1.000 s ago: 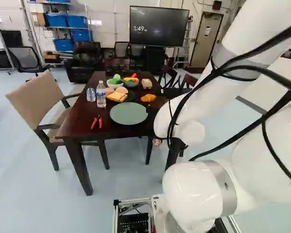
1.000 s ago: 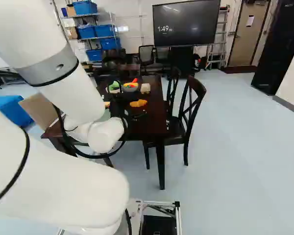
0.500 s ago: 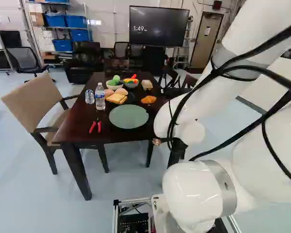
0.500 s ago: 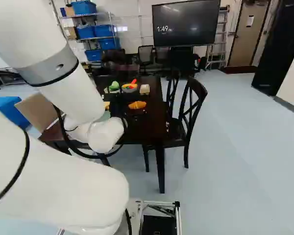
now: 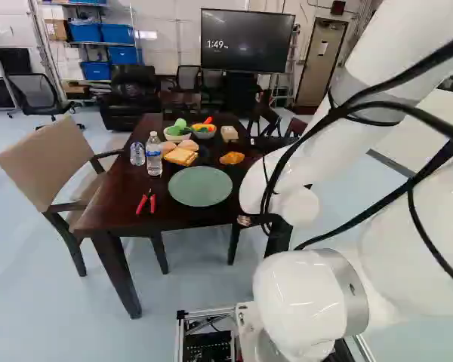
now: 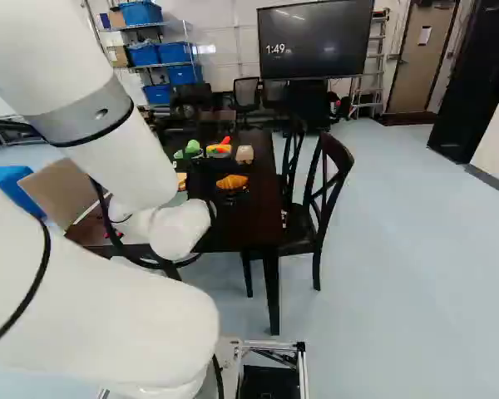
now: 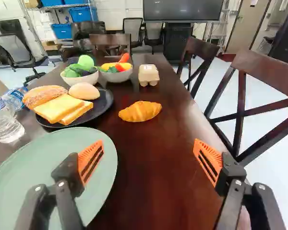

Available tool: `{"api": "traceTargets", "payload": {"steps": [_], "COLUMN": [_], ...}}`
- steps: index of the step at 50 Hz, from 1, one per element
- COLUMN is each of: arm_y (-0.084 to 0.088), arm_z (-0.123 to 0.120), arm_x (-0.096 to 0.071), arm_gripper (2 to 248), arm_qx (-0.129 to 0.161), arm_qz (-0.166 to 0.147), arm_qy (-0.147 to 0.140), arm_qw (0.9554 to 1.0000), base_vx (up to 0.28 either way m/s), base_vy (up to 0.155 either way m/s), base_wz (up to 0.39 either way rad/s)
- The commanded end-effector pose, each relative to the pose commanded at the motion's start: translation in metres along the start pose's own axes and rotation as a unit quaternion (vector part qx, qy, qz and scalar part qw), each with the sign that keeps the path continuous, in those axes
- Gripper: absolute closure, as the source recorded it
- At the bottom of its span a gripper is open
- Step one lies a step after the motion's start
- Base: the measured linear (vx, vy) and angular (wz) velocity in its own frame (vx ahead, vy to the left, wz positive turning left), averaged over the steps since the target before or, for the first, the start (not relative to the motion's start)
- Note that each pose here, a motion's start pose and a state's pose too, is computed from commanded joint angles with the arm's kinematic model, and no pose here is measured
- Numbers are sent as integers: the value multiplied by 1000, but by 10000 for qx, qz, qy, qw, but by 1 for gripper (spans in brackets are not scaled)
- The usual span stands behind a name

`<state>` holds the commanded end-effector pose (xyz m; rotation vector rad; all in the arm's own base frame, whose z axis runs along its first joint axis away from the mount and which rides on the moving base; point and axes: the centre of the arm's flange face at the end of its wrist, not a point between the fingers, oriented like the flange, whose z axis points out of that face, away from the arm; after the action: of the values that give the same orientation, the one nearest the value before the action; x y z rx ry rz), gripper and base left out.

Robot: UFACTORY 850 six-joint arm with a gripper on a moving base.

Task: Move the croissant to the empty plate

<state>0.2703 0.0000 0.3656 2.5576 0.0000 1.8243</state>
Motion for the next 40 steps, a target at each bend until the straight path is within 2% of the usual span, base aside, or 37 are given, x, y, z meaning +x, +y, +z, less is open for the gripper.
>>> {"api": "traceTargets", "payload": {"steps": [24,40], "arm_y": [0,0], "arm_z": [0,0], "arm_x": [0,0], "arm_gripper": [3,3], "arm_qx": [0,0], "arm_qz": [0,0], "arm_qy": [0,0], "arm_qw": [10000,10000], "base_vx": [61,3], "base_vy": [2,0], "base_wz": [-6,0]}}
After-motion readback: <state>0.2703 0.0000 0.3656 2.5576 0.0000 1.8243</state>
